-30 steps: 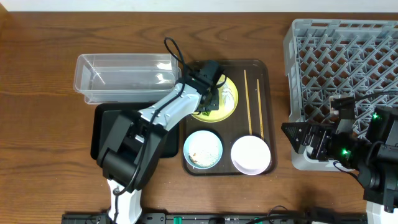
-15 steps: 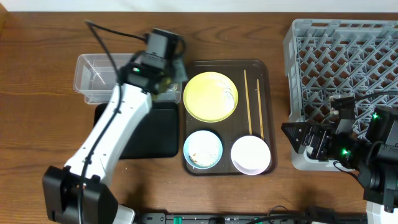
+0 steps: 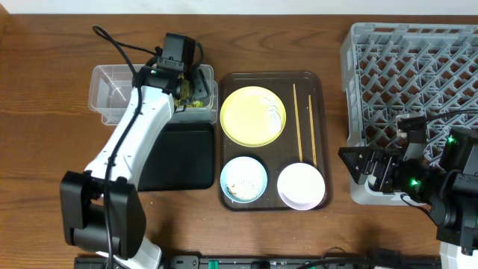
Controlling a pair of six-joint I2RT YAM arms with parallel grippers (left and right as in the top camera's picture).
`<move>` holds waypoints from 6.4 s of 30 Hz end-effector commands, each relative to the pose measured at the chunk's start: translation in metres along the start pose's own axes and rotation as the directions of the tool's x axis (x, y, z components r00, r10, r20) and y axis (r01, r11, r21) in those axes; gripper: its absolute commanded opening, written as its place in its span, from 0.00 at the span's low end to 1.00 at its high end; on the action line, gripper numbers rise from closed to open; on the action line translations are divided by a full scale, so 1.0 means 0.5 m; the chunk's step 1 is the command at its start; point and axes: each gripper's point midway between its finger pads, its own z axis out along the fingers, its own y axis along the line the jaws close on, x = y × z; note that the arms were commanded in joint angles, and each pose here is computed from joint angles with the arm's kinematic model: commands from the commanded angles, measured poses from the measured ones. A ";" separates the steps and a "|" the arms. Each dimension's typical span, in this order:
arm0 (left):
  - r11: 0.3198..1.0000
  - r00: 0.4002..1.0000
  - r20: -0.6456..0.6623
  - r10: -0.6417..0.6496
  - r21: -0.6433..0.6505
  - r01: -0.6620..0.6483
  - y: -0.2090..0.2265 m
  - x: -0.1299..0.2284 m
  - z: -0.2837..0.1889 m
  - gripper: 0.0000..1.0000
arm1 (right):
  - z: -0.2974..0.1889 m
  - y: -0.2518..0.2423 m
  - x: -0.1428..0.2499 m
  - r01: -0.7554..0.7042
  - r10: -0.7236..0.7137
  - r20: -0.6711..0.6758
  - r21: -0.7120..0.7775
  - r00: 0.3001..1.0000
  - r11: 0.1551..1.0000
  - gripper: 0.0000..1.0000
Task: Sort waste into correct bins and load items into the dishwasher rack
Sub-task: 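Grasp the white tissue with the left gripper, drop it in the clear bin, then move the left gripper to the blue rice bowl and grasp its rim, then lift the blue bowl over the black tray and tip the rice out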
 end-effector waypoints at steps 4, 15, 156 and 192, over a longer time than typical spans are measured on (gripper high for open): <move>0.987 0.994 0.044 0.103 0.121 -0.107 -0.107 0.010 -0.058 0.68 | -0.004 0.011 -0.003 0.019 -0.018 0.003 -0.009 1.000 1.000 0.99; 0.857 0.864 -0.052 0.501 0.169 -0.487 -0.245 0.180 0.078 0.65 | -0.004 0.011 0.001 0.013 -0.013 -0.003 -0.008 1.000 1.000 0.99; 0.832 0.771 -0.315 0.554 0.241 -0.500 -0.201 0.588 0.010 0.06 | -0.013 -0.072 -0.003 0.003 -0.006 0.013 0.231 1.000 0.973 0.99; 0.547 0.928 -0.358 0.106 0.800 0.246 -0.004 0.223 -0.245 0.06 | -0.013 -0.072 -0.003 0.003 -0.006 0.013 0.231 1.000 0.973 0.99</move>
